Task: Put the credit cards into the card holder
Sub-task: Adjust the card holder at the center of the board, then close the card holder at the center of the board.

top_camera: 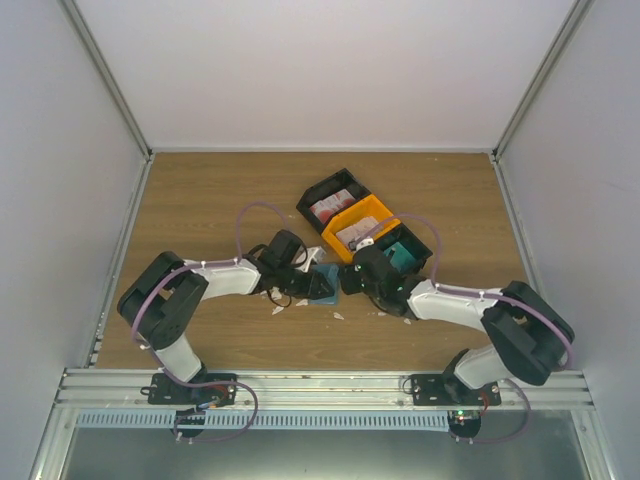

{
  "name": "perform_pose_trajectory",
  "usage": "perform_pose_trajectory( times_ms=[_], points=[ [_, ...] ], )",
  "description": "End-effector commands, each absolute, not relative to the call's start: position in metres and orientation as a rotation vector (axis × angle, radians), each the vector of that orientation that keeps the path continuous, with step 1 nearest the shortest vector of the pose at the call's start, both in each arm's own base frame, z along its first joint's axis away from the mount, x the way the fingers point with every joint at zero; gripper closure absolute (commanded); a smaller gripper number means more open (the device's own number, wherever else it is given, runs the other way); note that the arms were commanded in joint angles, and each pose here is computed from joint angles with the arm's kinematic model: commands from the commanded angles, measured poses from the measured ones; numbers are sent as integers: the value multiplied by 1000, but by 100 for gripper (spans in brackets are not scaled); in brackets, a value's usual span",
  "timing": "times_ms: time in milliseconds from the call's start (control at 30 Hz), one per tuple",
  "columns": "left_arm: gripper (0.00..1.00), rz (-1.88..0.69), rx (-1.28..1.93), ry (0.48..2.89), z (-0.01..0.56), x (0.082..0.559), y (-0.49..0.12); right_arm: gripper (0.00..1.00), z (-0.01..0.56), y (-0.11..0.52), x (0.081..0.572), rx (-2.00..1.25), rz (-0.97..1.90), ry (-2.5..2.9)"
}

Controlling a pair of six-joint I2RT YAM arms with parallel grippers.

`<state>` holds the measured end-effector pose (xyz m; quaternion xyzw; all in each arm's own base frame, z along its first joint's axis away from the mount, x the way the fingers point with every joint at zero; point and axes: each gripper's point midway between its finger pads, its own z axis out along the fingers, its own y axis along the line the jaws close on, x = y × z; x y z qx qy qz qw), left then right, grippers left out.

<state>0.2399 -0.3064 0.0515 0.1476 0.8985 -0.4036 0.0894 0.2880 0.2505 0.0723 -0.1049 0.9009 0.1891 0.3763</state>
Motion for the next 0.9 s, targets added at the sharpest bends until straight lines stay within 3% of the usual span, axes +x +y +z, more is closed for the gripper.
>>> perform_pose_trajectory(
  times_ms=[0,267,500,867],
  points=[
    [62,-1219,447,2651,44,239,-314,57,91,234,287,-146,480,2283],
    [65,-1200,428,2656,38,237,-313,54,118,242,271,-198,637,2252],
    [79,-1167,379,2648,39,239,-307,69,97,261,264,-216,756,2351],
    [79,-1173,354,2606,63,244,-307,78,44,270,275,-172,705,2538]
  ],
)
